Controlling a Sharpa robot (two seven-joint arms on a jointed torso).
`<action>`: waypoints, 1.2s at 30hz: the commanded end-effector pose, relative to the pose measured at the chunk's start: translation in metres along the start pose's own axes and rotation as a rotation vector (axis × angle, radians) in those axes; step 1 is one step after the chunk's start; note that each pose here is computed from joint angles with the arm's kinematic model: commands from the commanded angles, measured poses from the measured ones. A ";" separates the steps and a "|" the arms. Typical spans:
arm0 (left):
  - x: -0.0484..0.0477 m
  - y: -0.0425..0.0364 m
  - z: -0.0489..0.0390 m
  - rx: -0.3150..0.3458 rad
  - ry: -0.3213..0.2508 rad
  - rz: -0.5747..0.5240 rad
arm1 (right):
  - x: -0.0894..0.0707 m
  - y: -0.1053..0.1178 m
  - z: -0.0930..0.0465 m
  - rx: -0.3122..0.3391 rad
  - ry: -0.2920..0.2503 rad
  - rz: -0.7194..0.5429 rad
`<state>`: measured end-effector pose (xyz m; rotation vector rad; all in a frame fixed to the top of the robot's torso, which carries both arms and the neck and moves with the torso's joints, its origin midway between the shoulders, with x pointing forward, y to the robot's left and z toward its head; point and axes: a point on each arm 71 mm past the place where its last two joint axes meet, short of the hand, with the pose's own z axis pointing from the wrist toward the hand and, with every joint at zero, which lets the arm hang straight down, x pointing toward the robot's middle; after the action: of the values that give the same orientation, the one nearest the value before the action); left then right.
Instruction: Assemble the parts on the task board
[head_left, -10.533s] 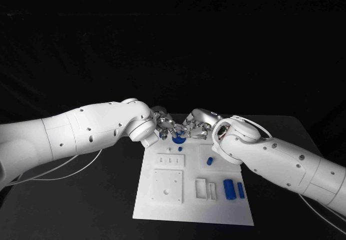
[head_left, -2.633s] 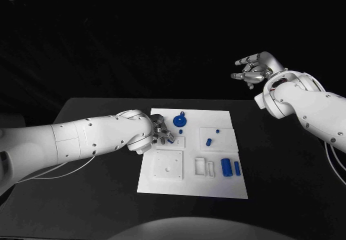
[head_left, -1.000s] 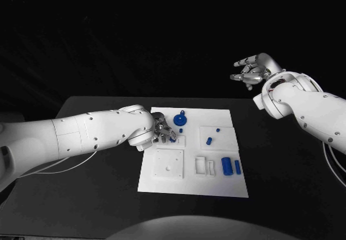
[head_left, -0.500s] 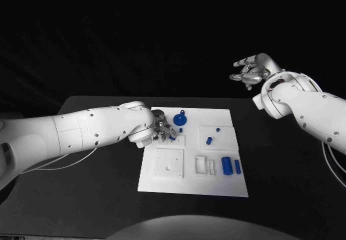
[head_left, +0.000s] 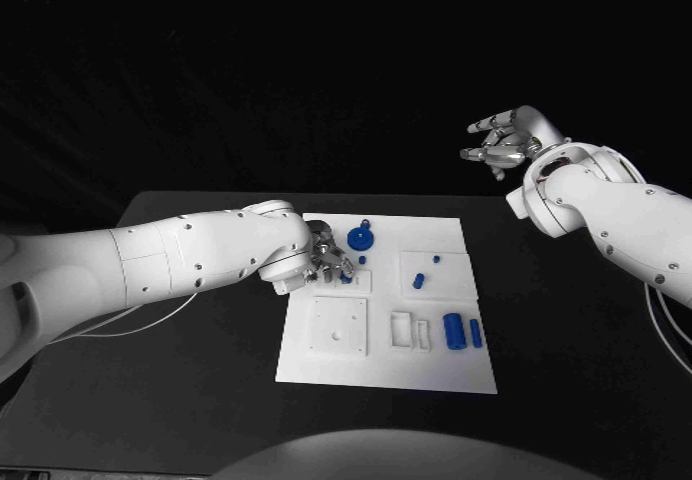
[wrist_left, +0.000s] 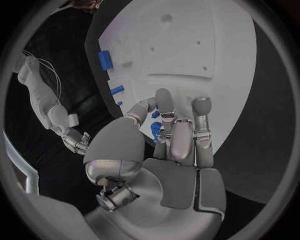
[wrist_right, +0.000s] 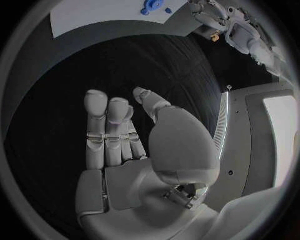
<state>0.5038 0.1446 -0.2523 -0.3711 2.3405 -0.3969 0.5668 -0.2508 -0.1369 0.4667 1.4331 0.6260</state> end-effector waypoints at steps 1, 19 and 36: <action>0.0008 -0.0017 0.0001 -0.001 0.012 0.011 | 0.001 0.001 0.000 -0.006 0.010 -0.010; -0.0007 -0.0004 -0.0001 -0.006 -0.006 0.033 | 0.001 0.001 0.000 -0.003 0.009 -0.012; -0.0023 0.0029 -0.0003 -0.017 -0.013 0.054 | 0.002 0.001 0.000 -0.004 0.010 -0.012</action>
<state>0.5054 0.1488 -0.2518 -0.3413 2.3290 -0.3594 0.5670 -0.2500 -0.1373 0.4671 1.4357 0.6236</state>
